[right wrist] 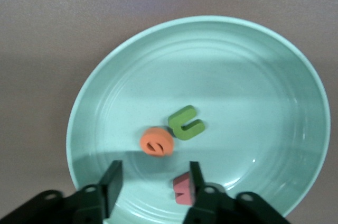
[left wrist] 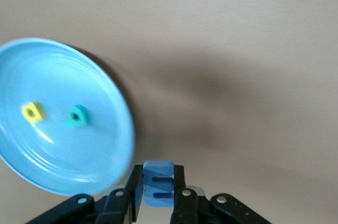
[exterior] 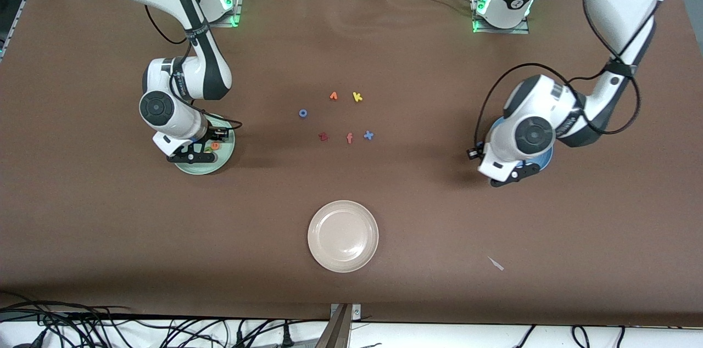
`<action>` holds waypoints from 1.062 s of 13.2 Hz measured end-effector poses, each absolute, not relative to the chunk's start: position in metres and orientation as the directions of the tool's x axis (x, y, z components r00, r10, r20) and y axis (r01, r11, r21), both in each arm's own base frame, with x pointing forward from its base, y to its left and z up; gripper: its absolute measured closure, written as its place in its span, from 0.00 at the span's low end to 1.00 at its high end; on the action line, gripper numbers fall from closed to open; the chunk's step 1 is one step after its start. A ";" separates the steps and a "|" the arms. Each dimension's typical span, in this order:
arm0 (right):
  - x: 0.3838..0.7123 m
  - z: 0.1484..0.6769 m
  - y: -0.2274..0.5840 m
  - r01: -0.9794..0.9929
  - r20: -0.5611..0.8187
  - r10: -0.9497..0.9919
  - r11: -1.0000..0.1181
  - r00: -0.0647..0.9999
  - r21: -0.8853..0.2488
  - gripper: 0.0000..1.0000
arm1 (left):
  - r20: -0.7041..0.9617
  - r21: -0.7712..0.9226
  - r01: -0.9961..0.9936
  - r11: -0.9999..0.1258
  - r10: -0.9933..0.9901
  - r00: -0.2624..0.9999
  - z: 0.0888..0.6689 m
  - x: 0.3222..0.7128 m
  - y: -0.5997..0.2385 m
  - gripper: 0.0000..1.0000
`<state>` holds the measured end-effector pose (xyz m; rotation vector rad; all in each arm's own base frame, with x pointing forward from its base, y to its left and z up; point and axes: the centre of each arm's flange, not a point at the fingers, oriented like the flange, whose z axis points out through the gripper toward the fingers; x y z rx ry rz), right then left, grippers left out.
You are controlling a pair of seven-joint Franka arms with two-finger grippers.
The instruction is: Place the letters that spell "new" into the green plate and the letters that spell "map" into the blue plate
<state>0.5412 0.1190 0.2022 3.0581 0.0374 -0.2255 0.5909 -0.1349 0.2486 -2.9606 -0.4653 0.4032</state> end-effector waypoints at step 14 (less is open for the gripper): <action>0.640 0.471 0.047 0.052 -0.078 0.050 -0.998 0.996 0.031 0.00 | -0.342 -0.096 0.150 -0.984 0.174 0.923 0.223 0.575 -0.045 0.12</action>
